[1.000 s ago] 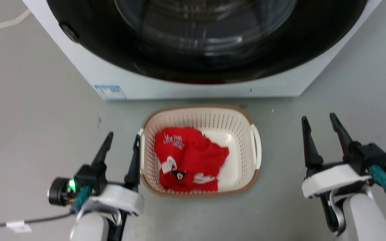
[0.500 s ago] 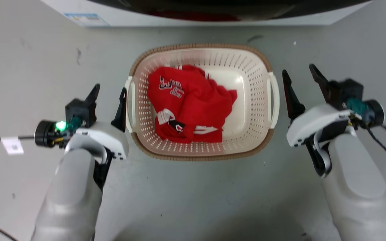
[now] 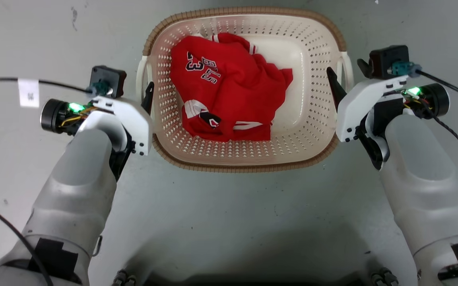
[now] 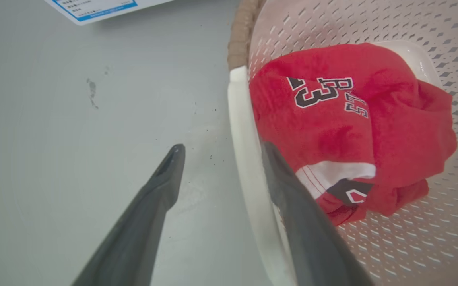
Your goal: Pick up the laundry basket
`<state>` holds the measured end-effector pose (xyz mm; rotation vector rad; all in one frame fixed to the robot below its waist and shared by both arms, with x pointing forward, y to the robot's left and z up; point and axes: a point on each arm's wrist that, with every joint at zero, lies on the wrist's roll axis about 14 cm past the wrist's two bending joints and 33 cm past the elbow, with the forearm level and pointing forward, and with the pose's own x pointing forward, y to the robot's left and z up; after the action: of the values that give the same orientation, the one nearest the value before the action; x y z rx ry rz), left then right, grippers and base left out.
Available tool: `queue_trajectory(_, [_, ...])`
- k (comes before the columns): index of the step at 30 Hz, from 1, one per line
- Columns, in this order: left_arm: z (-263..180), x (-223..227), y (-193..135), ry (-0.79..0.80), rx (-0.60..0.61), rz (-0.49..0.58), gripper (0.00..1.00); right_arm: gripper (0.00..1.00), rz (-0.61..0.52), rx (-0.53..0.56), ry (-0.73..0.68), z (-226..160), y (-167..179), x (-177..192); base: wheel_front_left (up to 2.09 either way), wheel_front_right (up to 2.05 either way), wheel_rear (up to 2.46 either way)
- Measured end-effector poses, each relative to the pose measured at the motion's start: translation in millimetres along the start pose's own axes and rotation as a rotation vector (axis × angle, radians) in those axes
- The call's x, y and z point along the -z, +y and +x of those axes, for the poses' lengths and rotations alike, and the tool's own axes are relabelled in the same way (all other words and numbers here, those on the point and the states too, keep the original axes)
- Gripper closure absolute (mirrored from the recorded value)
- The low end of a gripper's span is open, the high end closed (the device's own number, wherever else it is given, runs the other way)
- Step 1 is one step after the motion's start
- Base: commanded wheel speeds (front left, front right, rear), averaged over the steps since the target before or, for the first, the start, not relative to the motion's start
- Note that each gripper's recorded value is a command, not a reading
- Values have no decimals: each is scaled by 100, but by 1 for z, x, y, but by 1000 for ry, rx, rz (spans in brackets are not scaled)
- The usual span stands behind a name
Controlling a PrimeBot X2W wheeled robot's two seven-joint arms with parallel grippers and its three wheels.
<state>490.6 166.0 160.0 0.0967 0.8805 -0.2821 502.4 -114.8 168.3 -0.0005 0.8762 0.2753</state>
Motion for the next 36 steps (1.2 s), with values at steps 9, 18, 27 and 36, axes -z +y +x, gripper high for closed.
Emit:
queue_trajectory(9, [11,23,-13,200,83,-31,0,0,-35,-29,228,22,7,37,0,0,0])
queue_trajectory(18, [8,34,-20,287,148,-76,0,0,-5,-37,335,28,10,55,0,0,0])
queue_trajectory(27, [0,47,-31,375,203,-95,100,100,29,-54,367,31,17,62,0,0,0])
queue_trajectory(36, [-6,48,-31,387,217,-114,100,100,-2,-66,384,26,21,61,0,0,0])
